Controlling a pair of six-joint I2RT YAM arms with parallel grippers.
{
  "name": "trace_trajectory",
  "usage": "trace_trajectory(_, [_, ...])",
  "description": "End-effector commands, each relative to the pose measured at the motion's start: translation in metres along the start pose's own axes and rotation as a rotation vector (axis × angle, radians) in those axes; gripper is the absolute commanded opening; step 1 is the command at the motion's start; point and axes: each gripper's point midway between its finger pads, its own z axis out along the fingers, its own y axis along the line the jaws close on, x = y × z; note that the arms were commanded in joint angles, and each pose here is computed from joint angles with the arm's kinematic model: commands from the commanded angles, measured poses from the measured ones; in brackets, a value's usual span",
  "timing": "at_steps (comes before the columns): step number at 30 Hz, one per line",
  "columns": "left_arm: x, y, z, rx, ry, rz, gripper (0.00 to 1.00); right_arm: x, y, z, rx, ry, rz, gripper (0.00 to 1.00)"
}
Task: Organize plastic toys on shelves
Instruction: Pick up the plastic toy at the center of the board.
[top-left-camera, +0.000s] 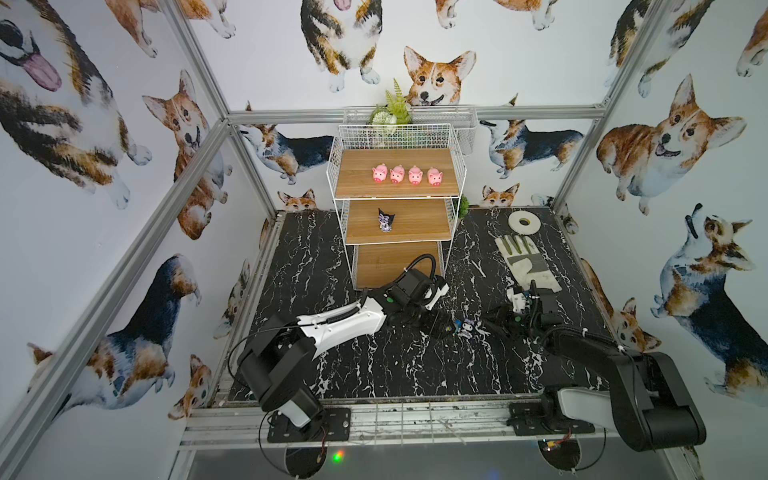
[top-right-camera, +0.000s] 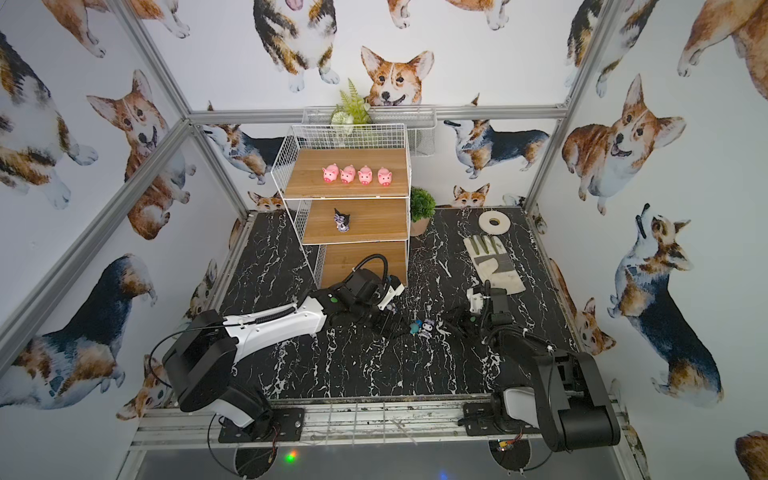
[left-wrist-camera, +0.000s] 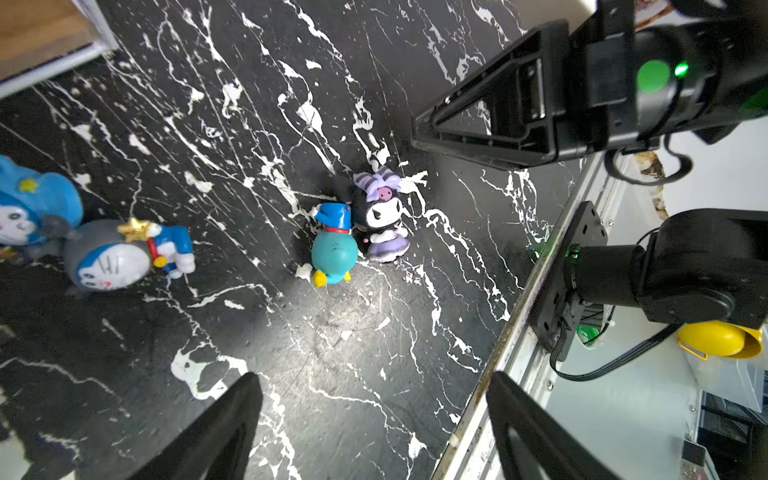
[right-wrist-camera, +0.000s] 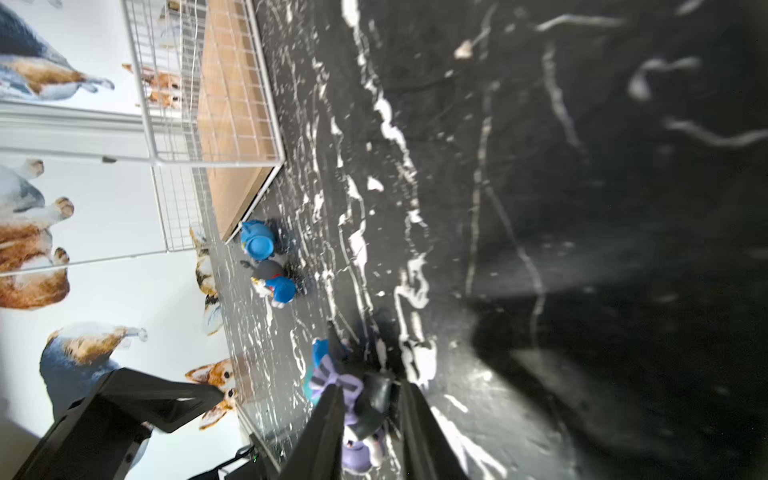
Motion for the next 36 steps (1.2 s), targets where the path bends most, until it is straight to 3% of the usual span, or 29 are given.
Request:
trace_trajectory(1, [0.000,-0.002,0.004,-0.013,0.005,0.022,0.88,0.006,0.003,0.001,-0.004,0.055,-0.006,0.37])
trace_trajectory(20, [0.001,-0.004,0.009,-0.018,0.026,0.020,0.87,0.013,-0.005,0.032,-0.084,0.139,0.078,0.21])
trace_trajectory(22, [0.001,-0.004,0.010,-0.018,0.027,0.020,0.87,0.015,-0.005,0.031,-0.084,0.137,0.072,0.17])
trace_trajectory(25, [0.001,-0.004,0.010,-0.018,0.026,0.016,0.87,0.015,-0.003,0.029,-0.094,0.135,0.062,0.02])
trace_trajectory(29, [-0.002,-0.006,0.010,-0.012,0.014,0.009,0.86,0.013,0.015,0.025,-0.124,0.107,0.002,0.00])
trace_trajectory(36, [-0.014,-0.011,-0.001,-0.013,-0.050,-0.010,0.86,0.007,0.063,0.001,-0.090,-0.033,-0.251,0.00])
